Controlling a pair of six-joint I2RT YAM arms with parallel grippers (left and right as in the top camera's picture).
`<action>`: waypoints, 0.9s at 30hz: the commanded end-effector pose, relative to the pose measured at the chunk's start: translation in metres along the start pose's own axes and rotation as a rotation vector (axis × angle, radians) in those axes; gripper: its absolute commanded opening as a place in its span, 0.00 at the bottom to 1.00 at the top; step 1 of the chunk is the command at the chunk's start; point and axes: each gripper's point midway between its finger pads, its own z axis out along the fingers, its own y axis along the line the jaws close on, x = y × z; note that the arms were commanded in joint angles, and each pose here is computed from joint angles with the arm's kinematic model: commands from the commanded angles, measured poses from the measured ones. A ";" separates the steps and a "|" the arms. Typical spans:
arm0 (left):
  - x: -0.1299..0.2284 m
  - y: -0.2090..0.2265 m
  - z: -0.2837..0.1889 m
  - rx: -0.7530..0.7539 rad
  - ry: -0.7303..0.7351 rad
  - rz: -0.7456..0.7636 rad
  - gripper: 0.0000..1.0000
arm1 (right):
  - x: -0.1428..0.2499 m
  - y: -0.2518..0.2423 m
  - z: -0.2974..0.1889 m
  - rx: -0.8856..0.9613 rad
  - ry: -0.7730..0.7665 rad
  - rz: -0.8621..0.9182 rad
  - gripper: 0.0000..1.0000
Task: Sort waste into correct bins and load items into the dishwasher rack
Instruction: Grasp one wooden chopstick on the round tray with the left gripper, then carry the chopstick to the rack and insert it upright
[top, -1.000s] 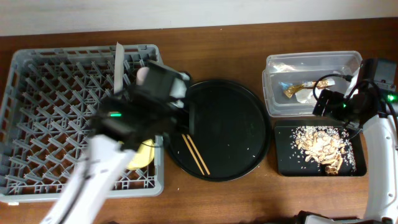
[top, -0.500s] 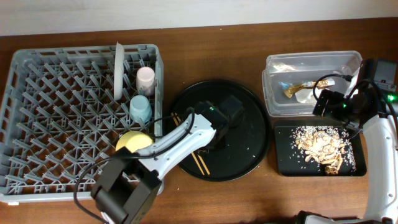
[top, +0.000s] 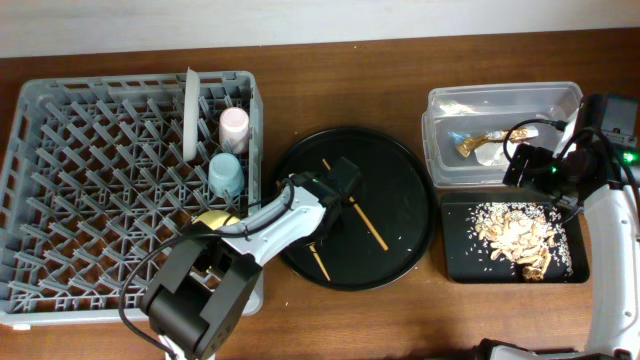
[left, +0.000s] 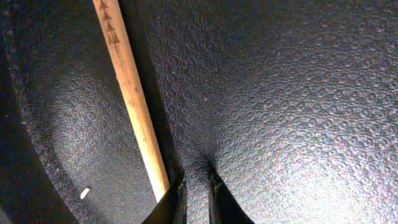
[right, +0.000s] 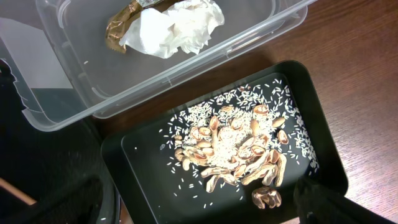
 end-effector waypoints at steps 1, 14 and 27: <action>-0.008 -0.019 -0.028 0.106 -0.024 -0.016 0.13 | -0.004 -0.002 -0.003 0.008 -0.014 0.003 0.99; -0.047 -0.121 -0.053 0.481 -0.203 -0.141 0.52 | -0.004 -0.002 -0.003 0.008 -0.014 0.003 0.99; -0.039 -0.099 0.010 0.306 -0.175 -0.173 0.24 | -0.004 -0.002 -0.003 0.008 -0.014 0.003 0.99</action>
